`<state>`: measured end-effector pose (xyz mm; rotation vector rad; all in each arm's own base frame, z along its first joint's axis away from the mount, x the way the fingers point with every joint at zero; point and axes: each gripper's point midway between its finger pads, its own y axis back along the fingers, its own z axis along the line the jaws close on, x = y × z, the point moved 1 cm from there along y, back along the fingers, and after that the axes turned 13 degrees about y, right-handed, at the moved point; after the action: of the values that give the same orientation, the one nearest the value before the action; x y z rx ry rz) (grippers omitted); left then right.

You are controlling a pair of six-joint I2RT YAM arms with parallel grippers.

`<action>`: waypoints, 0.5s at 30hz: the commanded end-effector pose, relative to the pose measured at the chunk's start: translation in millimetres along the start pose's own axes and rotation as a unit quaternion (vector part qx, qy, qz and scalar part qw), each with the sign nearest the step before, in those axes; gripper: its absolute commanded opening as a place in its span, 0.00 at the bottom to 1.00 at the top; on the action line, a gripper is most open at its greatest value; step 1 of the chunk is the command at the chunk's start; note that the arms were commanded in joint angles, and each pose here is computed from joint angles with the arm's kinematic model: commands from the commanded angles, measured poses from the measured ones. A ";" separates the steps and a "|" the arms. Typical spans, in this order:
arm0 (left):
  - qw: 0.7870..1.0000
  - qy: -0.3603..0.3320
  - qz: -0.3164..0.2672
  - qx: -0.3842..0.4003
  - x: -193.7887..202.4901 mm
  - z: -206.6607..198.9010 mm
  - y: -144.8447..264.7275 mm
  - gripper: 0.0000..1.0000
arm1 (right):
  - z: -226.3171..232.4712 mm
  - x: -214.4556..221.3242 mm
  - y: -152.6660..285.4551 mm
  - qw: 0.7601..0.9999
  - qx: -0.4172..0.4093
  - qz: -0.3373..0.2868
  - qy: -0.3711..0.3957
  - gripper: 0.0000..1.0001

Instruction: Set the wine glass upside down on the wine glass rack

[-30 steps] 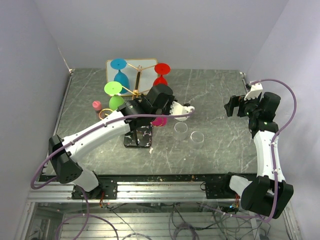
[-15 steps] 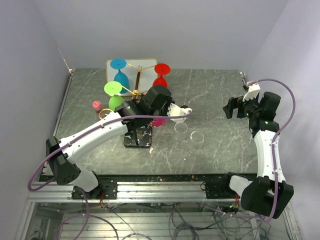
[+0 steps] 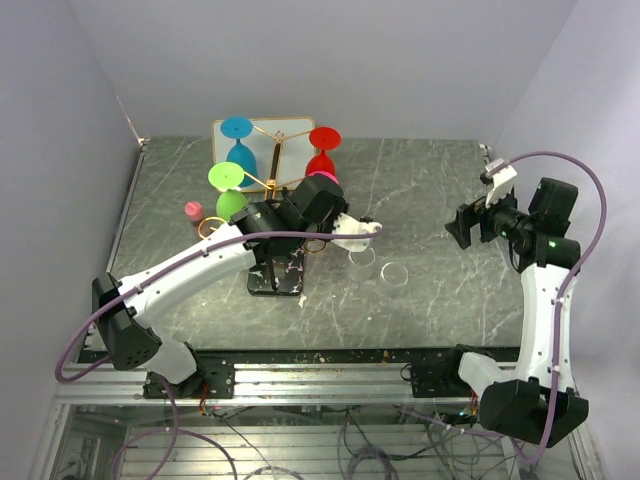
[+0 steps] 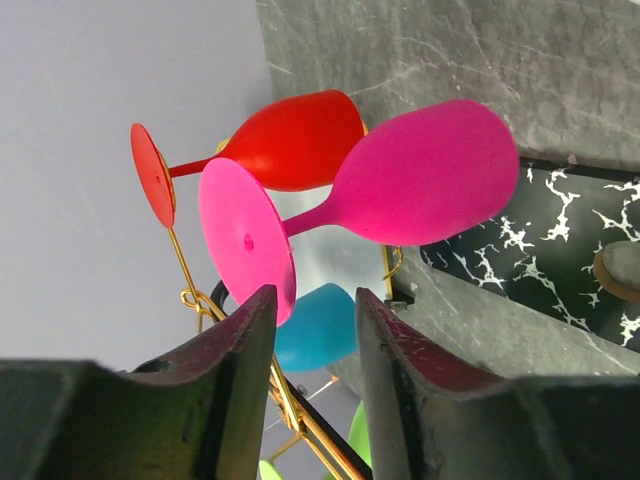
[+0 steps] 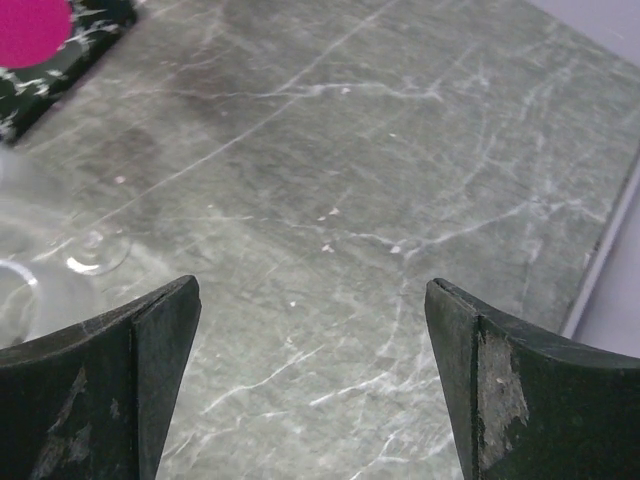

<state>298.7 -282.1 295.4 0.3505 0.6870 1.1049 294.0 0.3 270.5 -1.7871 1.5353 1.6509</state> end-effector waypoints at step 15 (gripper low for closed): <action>0.988 0.114 -0.098 -0.037 -16.3 37.5 52.8 0.76 | 89.1 -22.1 0.0 0.980 -0.192 -0.004 0.059 0.84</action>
<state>286.5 -274.3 321.3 0.2435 0.7654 1.0597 251.8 59.6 252.3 -2.0373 1.3282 1.9763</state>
